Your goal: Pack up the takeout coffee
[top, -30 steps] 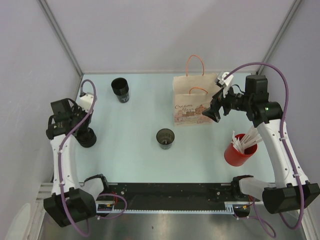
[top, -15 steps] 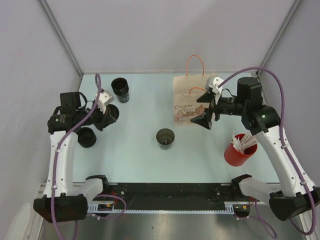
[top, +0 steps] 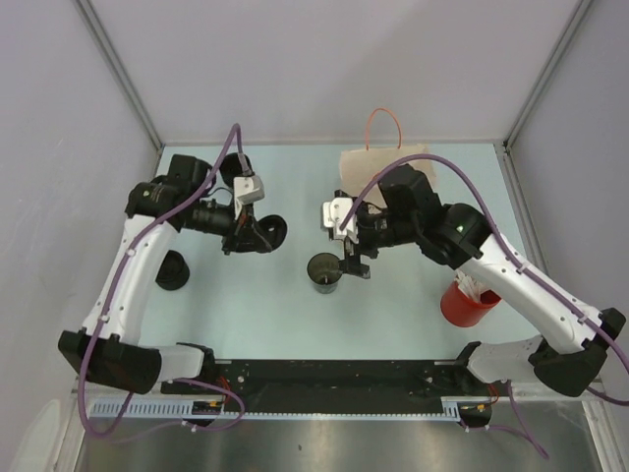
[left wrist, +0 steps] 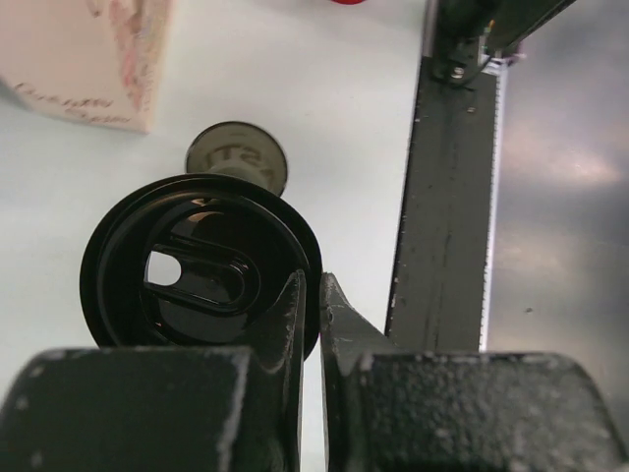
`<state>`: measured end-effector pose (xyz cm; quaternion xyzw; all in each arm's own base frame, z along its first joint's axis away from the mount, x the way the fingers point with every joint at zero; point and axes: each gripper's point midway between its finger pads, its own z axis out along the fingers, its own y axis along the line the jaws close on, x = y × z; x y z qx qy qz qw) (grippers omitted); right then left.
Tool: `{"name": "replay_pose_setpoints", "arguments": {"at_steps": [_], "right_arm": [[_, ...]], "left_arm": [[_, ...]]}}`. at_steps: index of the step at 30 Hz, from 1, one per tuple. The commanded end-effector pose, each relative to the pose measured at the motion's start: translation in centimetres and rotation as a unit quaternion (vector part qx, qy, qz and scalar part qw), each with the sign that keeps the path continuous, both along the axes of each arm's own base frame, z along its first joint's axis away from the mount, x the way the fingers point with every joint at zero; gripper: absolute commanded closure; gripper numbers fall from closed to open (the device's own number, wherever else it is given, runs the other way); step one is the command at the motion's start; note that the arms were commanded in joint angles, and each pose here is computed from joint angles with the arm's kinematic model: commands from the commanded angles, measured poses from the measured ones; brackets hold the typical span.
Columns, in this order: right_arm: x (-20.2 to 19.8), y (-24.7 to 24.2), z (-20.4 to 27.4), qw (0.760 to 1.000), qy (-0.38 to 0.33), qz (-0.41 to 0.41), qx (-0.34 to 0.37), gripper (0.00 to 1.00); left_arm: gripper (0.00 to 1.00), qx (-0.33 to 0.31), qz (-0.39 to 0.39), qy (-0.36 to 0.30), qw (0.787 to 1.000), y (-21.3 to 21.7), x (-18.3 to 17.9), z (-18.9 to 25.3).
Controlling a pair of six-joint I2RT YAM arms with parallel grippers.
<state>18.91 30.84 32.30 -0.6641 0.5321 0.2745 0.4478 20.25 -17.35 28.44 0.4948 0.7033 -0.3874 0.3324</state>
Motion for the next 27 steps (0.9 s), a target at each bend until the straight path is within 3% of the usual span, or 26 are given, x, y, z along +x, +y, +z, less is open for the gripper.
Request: {"name": "replay_pose_setpoints", "arguments": {"at_steps": [1, 13, 20, 27], "right_arm": [[1.1, 0.4, 2.7, 0.997, -0.081, -0.007, -0.012, 0.00], [-0.1, 5.7, -1.7, 0.978, -0.173, 0.029, -0.115, 0.00], [0.6, 7.1, -2.8, 0.972, -0.196, 0.022, -0.128, 0.00], [1.7, 7.5, -4.7, 0.967, -0.212, 0.009, -0.144, 0.12]], "left_arm": [[0.92, -0.040, -0.078, 0.055, 0.995, -1.8, -3.1, 0.7], [0.94, -0.040, -0.118, 0.087, 0.988, -3.4, -5.2, 0.2], [0.95, -0.038, -0.123, 0.083, 0.988, -3.3, -5.9, 0.2], [0.95, -0.044, -0.127, 0.078, 0.988, -3.3, -6.3, 0.5]]}}
